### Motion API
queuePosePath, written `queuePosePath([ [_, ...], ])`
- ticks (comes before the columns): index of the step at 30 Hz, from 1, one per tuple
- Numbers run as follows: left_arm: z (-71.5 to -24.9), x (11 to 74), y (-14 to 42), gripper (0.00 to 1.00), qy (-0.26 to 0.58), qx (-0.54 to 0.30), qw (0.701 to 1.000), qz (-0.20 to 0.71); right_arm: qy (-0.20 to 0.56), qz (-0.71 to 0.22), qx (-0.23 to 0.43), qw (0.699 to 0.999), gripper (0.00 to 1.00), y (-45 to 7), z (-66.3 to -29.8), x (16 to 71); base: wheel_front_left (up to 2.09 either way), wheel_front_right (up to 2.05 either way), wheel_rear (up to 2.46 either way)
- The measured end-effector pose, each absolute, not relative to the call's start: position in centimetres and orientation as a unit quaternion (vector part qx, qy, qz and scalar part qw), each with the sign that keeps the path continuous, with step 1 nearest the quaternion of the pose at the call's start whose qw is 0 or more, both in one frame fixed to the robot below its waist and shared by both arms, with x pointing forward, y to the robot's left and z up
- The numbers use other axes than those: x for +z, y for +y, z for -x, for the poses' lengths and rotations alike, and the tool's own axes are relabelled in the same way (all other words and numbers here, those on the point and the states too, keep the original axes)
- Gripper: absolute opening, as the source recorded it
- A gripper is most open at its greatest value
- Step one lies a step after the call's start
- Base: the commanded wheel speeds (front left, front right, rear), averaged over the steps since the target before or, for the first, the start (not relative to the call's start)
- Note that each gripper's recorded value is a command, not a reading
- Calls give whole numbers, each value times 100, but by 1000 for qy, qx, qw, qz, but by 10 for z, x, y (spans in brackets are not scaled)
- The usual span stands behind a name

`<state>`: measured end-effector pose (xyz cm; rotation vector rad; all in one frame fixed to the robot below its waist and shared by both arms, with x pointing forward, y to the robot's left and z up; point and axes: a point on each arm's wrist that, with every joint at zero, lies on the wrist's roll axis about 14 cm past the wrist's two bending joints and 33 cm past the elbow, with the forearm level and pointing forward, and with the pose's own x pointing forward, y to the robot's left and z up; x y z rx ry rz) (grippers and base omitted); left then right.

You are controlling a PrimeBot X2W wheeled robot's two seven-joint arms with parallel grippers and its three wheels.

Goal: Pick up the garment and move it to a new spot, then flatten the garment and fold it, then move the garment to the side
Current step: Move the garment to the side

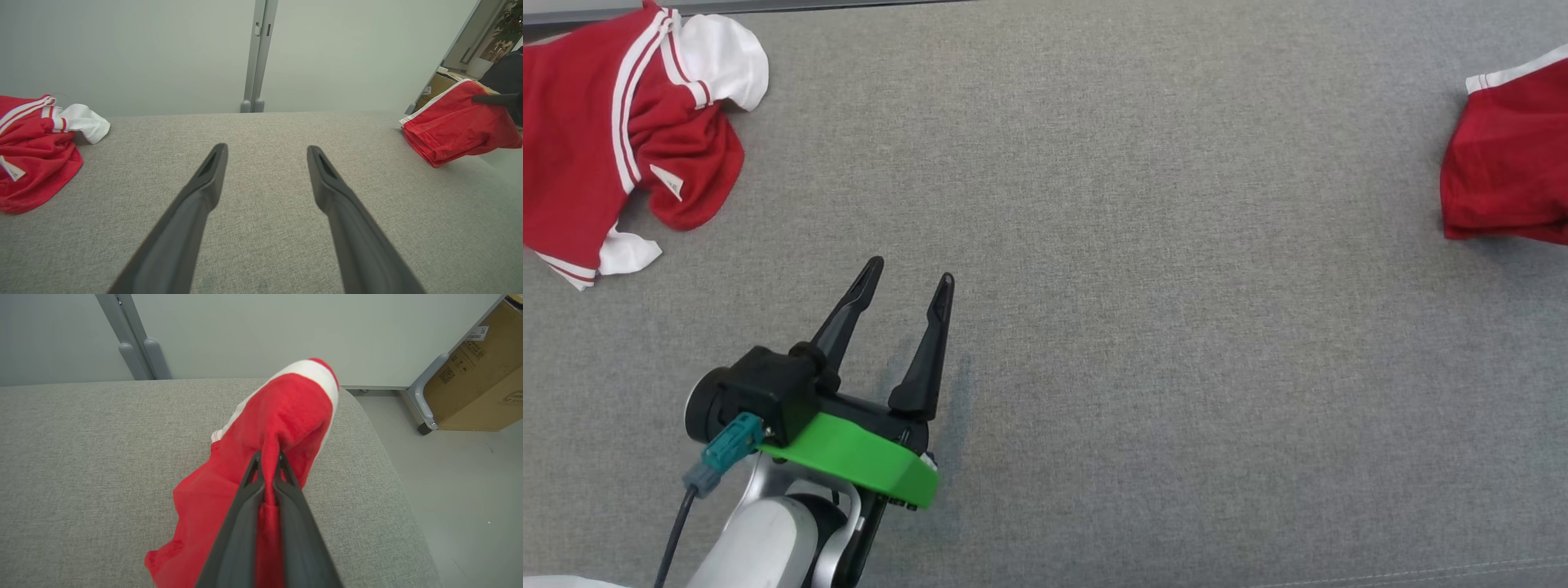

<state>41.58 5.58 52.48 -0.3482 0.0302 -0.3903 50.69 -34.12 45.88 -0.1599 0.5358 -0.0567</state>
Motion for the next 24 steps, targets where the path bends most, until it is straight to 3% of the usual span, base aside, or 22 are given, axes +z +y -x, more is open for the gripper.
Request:
queuePosePath([
  [13,-418,519,37,100,32,-222,958,177,283,81,-119,948,0,-391,-479,436,0,0,0],
  [14,-418,520,36,100,31,-224,958,177,287,80,-130,946,13,-397,-473,433,0,0,0],
  [15,-418,520,35,100,31,-226,957,179,290,79,-141,943,34,-402,-469,430,0,0,0],
  [16,-419,520,34,100,31,-227,957,180,294,77,-147,941,47,-405,-464,426,0,0,0],
  [17,-419,520,33,100,31,-228,956,180,297,72,-151,940,88,-406,-461,423,0,0,0],
  [18,-419,520,32,100,32,-229,956,181,297,69,-156,940,100,-407,-459,421,0,0,0],
  [24,-420,517,29,100,38,-234,954,182,304,56,-162,937,100,-404,-447,406,0,0,0],
])
